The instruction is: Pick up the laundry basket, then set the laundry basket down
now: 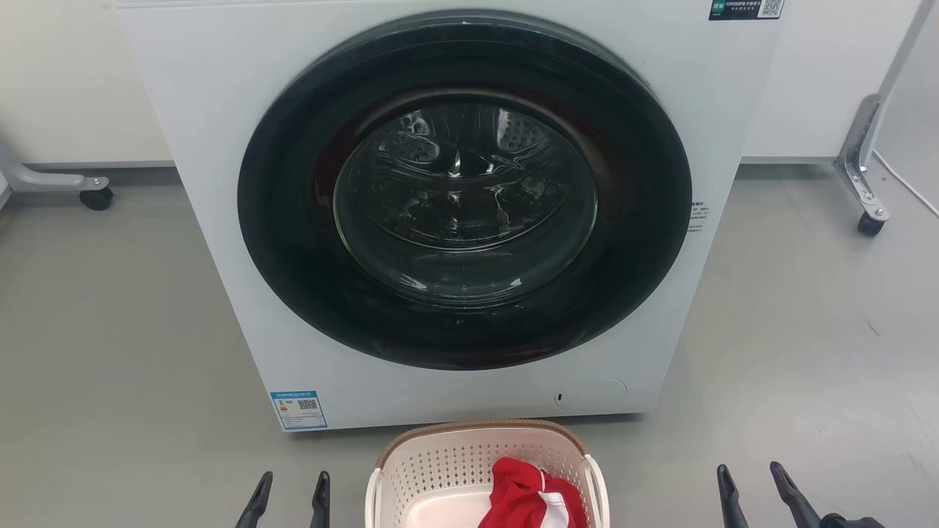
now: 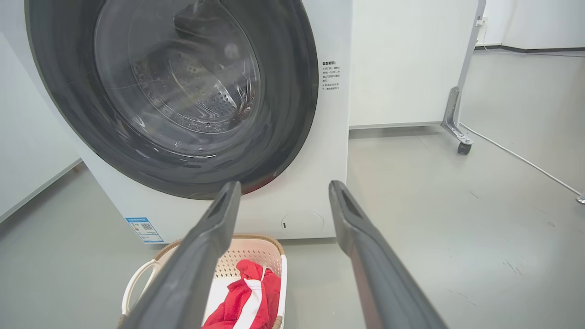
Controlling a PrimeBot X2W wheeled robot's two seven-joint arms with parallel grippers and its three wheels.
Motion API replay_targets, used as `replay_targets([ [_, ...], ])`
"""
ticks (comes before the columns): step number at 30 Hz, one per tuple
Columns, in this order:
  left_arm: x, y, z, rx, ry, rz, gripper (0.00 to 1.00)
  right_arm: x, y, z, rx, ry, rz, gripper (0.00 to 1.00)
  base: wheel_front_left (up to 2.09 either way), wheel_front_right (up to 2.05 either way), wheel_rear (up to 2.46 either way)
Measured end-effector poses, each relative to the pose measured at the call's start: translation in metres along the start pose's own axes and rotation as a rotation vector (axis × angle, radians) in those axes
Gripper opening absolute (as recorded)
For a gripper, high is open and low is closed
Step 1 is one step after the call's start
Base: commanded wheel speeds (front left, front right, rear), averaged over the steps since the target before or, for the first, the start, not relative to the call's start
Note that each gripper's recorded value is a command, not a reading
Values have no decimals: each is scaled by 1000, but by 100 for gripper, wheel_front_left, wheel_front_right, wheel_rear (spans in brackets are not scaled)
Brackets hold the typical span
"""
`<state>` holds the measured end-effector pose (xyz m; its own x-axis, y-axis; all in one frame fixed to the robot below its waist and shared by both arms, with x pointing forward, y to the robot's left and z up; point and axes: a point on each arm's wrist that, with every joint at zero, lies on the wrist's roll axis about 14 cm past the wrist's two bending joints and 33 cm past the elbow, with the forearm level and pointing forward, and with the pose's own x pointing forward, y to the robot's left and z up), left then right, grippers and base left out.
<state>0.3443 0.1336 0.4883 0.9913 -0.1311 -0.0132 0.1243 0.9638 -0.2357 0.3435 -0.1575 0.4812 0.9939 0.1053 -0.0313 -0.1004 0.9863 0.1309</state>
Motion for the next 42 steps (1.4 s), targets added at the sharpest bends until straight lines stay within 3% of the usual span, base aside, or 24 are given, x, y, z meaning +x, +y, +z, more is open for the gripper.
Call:
replay_targets([
  [26, -6, 5, 9, 2, 18, 26, 100, -5, -3, 14, -14, -30, -12, 100, 0, 0, 0],
  [27, -7, 6, 8, 4, 25, 27, 0, -6, -3, 13, -13, -29, -14, 0, 0, 0, 0],
  [34, -14, 7, -14, -8, 91, 44, 0, -15, 0, -13, 12, 54, -26, 0, 0, 0, 0],
  [42, -14, 16, -19, -93, 117, 75, 0, -13, -9, -16, 104, 79, -61, 0, 0, 0, 0],
])
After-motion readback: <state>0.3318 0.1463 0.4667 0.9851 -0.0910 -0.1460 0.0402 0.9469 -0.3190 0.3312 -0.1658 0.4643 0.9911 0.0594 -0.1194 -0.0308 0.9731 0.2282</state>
